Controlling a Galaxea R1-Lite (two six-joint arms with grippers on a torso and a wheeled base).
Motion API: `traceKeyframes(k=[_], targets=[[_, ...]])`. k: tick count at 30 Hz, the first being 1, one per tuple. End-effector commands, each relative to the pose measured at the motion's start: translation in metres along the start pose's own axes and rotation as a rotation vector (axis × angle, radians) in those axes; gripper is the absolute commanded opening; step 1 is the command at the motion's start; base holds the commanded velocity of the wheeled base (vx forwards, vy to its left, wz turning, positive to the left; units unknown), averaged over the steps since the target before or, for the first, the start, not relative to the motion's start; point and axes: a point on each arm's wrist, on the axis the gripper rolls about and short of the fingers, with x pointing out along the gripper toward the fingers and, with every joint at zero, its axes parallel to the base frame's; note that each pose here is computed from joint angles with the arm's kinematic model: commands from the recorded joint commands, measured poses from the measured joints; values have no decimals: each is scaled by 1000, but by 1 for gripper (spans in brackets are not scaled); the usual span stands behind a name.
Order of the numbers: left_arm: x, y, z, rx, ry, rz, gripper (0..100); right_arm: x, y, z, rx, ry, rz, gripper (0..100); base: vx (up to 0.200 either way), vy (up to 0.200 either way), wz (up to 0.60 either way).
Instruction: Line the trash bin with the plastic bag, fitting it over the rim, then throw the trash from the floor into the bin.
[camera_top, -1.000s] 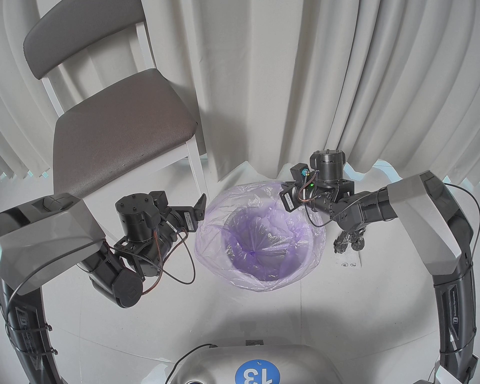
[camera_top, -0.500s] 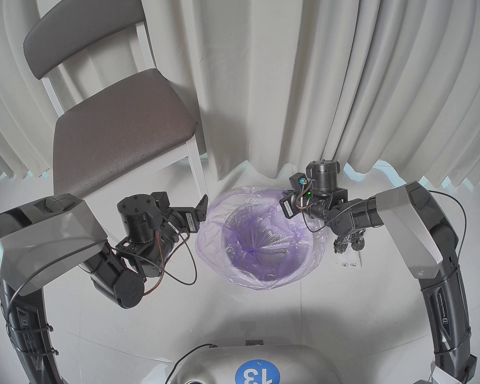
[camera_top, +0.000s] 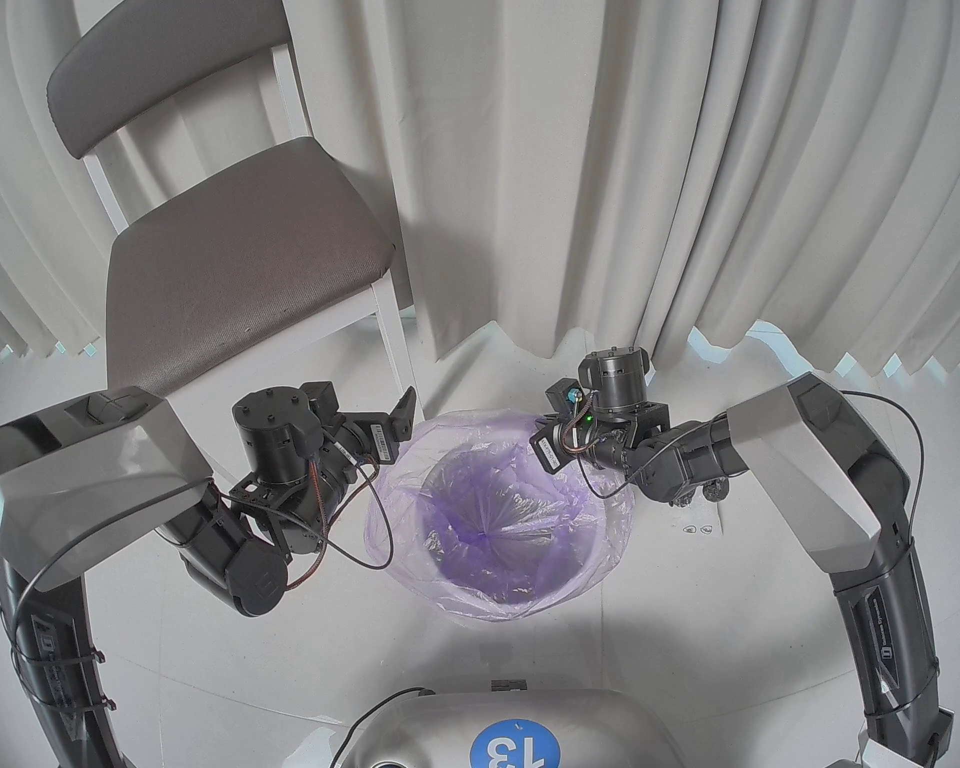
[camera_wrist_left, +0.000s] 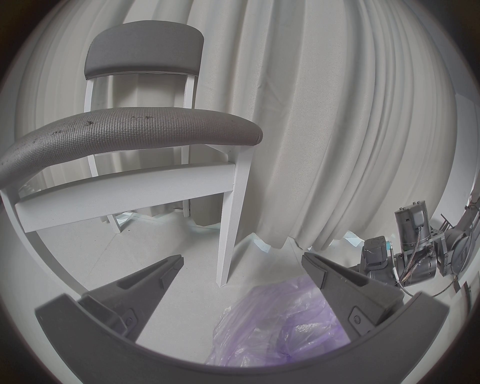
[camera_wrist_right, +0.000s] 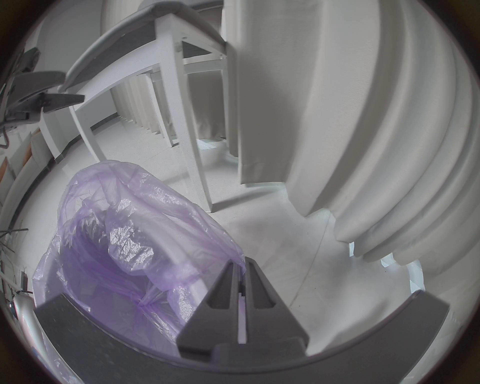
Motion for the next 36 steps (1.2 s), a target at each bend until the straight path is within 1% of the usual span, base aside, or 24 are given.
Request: traceKeyframes(k=[1, 3, 5, 6, 8, 12, 23, 24, 26, 28, 30, 34, 36], targets=[[1, 2, 2, -2, -7, 7, 100, -11, -11, 17, 6, -38, -23, 0, 0, 0, 0], [2, 2, 0, -1, -3, 8, 100, -14, -22, 20, 17, -52, -44, 0, 0, 0, 0], [1, 0, -2, 3, 5, 1, 100, -17, -26, 25, 22, -64, -54, 0, 0, 0, 0], [0, -2, -5, 12, 15, -3, 100, -19, -31, 30, 27, -80, -63, 0, 0, 0, 0], [0, -4, -8, 15, 19, -7, 100, -21, -33, 34, 27, -85, -68, 0, 0, 0, 0], [6, -1, -21, 26, 50, 6, 100, -19, -41, 35, 30, -94, -85, 0, 0, 0, 0], [16, 7, -39, 38, 84, 29, 100, -7, -38, 27, 31, -81, -79, 0, 0, 0, 0], [18, 8, -40, 37, 84, 32, 100, -7, -38, 27, 31, -80, -77, 100, 0, 0, 0], [19, 11, -42, 38, 88, 37, 100, -7, -34, 27, 34, -81, -71, 100, 0, 0, 0], [20, 12, -45, 39, 94, 39, 100, -8, -31, 26, 53, -77, -63, 100, 0, 0, 0], [21, 11, -47, 39, 95, 39, 100, -11, -19, 18, 78, -40, -35, 100, 0, 0, 0], [23, 12, -52, 41, 104, 40, 100, -27, -11, 17, 74, -15, -15, 100, 0, 0, 0], [26, 12, -55, 39, 103, 40, 100, -35, -12, 18, 74, -29, -19, 100, 0, 0, 0]])
